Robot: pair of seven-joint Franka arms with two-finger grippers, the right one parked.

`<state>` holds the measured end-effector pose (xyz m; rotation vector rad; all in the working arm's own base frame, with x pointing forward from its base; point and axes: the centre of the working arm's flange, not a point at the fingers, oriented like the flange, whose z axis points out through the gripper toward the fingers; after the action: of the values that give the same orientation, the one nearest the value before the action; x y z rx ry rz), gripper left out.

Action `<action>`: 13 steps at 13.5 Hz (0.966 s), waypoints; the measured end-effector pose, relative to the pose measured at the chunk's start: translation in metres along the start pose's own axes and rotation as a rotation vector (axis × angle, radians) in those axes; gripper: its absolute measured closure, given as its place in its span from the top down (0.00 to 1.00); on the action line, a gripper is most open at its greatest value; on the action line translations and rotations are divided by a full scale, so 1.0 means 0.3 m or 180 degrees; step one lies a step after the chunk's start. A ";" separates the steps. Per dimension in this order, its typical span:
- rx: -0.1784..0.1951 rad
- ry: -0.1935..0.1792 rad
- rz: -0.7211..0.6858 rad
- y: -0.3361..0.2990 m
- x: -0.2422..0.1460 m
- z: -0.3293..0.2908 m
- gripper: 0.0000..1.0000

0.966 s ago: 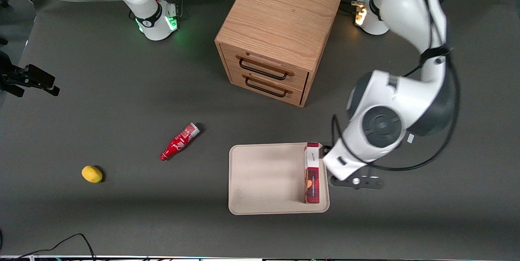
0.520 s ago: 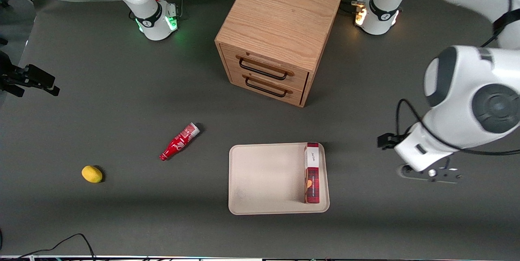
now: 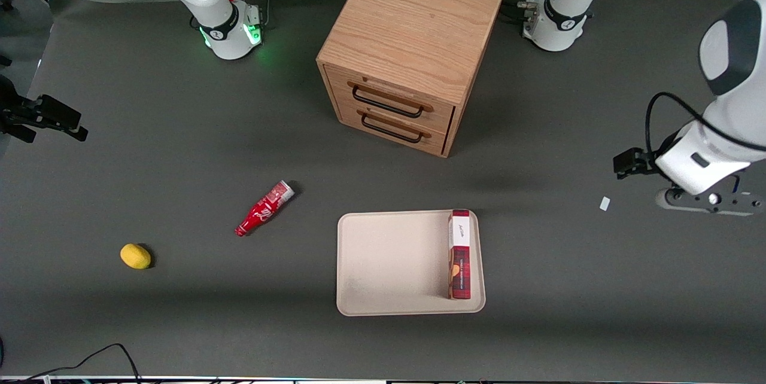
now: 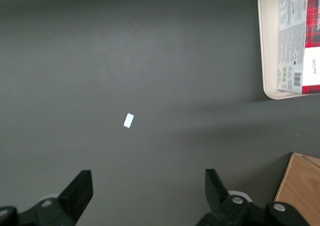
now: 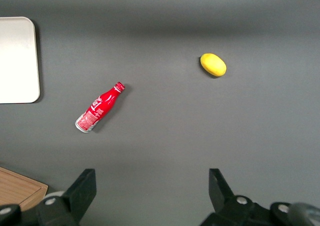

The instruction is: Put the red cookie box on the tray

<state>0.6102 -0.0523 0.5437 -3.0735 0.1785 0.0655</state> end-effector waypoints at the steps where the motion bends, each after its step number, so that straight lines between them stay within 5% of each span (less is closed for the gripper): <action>1: -0.0007 -0.0016 -0.0005 -0.031 -0.024 0.000 1.00; 9: -0.0125 -0.0169 -0.0017 -0.275 -0.219 -0.035 1.00; 13: -0.0112 -0.0117 -0.0020 -0.259 -0.237 -0.116 1.00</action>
<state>0.5501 0.0306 0.5863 -3.1051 0.1675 0.1260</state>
